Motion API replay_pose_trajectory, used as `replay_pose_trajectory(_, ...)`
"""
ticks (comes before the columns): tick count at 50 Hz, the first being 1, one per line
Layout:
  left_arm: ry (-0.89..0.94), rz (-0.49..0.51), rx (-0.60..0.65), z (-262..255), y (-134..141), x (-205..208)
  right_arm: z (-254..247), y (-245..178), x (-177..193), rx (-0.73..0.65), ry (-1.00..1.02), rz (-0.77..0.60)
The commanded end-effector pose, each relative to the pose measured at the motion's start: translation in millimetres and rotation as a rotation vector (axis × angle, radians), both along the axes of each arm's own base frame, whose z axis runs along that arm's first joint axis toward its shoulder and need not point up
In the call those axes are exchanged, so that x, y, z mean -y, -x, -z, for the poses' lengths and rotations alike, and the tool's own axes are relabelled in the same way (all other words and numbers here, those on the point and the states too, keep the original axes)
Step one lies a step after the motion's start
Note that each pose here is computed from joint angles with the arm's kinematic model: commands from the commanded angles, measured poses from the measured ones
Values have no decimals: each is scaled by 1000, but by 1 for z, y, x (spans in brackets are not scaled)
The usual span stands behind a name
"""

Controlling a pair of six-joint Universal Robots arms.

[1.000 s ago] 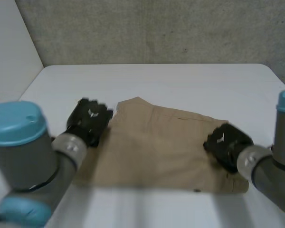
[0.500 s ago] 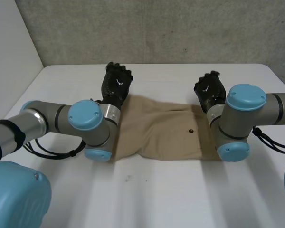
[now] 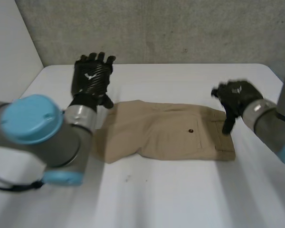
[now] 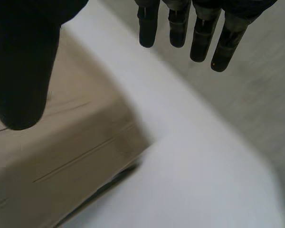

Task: Fold the shorts.

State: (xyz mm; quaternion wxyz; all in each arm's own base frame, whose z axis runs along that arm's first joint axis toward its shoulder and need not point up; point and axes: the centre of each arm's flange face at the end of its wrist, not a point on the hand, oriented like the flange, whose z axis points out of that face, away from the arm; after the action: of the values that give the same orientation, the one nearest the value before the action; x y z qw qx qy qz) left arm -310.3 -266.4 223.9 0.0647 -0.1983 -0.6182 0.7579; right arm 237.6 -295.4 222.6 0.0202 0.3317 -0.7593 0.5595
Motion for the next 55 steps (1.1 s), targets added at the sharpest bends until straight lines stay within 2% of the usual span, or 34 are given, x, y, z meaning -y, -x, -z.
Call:
replay_pose_trajectory(1, -158, 26, -89, 4, -23, -37, 41, 14, -22, 32, -207, -14)
replay_pose_trajectory(12, -200, 9, -66, 21, -30, -43, 87, 20, 0, 68, -61, 5)
replay_pose_trajectory(18, -209, 8, -58, 25, -30, -44, 108, 24, 11, 45, -81, 16)
replay_pose_trajectory(23, -212, 10, -56, 26, -30, -45, 100, 37, 18, 26, -73, 48)
replay_pose_trajectory(27, -208, 9, -58, 24, -30, -45, 69, 47, 26, -7, 32, 66)
replay_pose_trajectory(31, -205, 7, -60, 23, -30, -46, 33, 59, 29, -119, 156, 63)
replay_pose_trajectory(35, -203, 4, -62, 21, -31, -46, 31, 65, 31, -313, 189, 39)
replay_pose_trajectory(36, -199, 5, -65, 20, -31, -46, 27, 67, 33, -408, 221, 36)
replay_pose_trajectory(39, -199, 3, -65, 20, -32, -47, 21, 64, 37, -530, 284, 9)
replay_pose_trajectory(42, -202, 4, -61, 21, -32, -48, 11, 28, 28, -609, 398, -114)
replay_pose_trajectory(46, -201, 3, -59, 21, -32, -48, 12, -47, -5, -589, 542, -373)
replay_pose_trajectory(49, -201, 3, -59, 21, -32, -48, 21, -75, -30, -560, 565, -515)
replay_pose_trajectory(50, -200, 3, -60, 20, -32, -48, 27, -90, -47, -539, 582, -615)
replay_pose_trajectory(55, -193, 0, -63, 17, -33, -47, 57, -122, -100, -468, 573, -898)
